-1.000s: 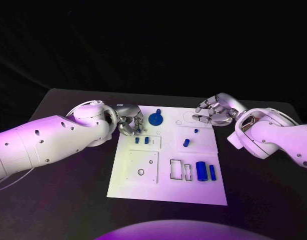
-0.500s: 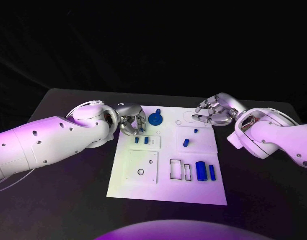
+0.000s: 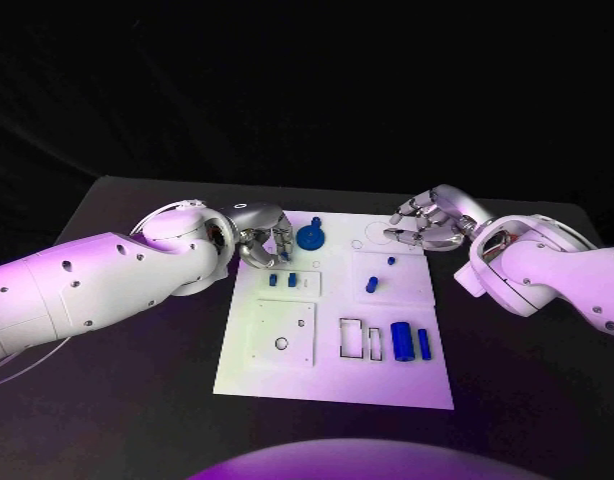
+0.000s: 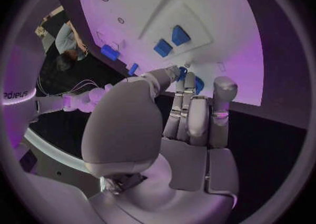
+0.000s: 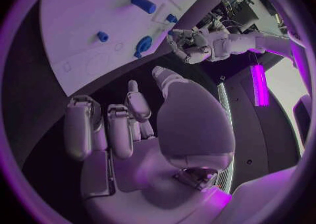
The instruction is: Assemble the parts on the task board
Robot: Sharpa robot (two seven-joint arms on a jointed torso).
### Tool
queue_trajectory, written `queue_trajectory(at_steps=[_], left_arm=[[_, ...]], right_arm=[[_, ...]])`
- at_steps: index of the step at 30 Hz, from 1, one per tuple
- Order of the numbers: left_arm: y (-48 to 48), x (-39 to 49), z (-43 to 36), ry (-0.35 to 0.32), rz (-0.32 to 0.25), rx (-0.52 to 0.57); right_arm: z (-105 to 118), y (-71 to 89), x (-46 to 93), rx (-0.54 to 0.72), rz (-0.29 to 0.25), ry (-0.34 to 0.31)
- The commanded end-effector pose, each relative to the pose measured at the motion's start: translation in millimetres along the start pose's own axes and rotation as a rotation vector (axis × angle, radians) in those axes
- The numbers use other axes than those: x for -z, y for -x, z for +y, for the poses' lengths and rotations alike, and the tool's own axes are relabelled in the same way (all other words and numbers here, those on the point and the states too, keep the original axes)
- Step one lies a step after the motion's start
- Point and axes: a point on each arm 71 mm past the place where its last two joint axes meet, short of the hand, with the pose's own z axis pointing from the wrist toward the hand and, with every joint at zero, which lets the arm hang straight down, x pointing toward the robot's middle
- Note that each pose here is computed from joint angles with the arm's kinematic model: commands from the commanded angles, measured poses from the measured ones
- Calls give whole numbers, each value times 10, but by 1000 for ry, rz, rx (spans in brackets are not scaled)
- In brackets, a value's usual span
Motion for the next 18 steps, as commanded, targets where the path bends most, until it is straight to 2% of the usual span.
queue_trajectory(at_steps=[1, 18], left_arm=[[5, -20, -13, -11, -5, 8], [-34, -115, 26, 10, 40, 3]], right_arm=[[9, -7, -1, 3, 3, 9], [15, -13, -4, 3, 4, 10]])
